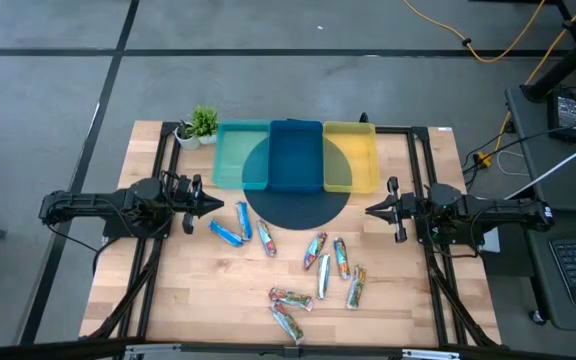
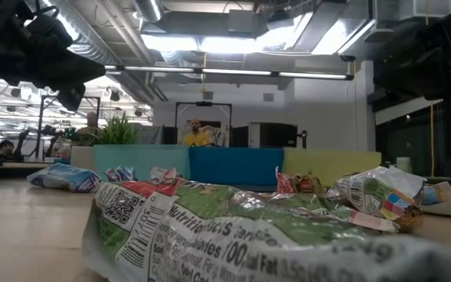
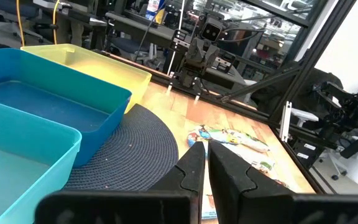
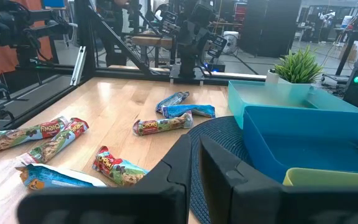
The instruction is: Pick and place Granola Bars by type
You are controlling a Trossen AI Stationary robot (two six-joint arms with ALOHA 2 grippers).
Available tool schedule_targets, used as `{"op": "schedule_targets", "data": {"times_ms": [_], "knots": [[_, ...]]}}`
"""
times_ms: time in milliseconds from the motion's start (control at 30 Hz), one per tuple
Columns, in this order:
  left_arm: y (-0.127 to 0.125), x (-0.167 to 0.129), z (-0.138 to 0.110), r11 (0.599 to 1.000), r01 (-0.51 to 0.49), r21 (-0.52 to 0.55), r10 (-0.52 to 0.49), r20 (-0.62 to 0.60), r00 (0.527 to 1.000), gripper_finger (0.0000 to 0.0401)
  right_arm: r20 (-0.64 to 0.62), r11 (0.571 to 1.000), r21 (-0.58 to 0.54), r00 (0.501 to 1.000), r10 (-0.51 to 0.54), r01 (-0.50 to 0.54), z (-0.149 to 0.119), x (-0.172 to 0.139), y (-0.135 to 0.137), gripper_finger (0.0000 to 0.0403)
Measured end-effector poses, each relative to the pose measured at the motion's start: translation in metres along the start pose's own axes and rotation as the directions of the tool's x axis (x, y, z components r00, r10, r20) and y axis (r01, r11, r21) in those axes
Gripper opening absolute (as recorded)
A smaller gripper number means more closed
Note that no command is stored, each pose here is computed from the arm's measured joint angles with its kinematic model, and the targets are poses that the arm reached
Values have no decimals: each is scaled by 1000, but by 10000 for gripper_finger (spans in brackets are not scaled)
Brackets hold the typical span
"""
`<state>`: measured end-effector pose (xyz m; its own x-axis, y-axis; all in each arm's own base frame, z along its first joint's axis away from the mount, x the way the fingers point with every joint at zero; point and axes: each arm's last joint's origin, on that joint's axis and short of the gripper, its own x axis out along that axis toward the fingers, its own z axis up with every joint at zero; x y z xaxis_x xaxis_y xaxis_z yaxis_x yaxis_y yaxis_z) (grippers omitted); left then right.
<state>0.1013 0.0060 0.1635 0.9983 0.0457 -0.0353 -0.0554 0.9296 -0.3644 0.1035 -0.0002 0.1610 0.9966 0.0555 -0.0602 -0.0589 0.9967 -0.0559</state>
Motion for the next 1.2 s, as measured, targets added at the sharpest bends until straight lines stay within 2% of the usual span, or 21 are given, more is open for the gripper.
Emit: {"op": "schedule_targets", "data": {"times_ms": [800,967,1200], "knots": [[0,0,0,1000,0,0,0,0,1000,15,0,1000,0,1000,-1,1,0,0,0,34],[0,0,0,1000,0,0,0,0,1000,15,-6,992,2,992,-123,123,0,0,-4,34],[1,0,0,1000,-25,0,25,10,1000,15,0,991,5,991,-132,132,1,0,-4,34]]}}
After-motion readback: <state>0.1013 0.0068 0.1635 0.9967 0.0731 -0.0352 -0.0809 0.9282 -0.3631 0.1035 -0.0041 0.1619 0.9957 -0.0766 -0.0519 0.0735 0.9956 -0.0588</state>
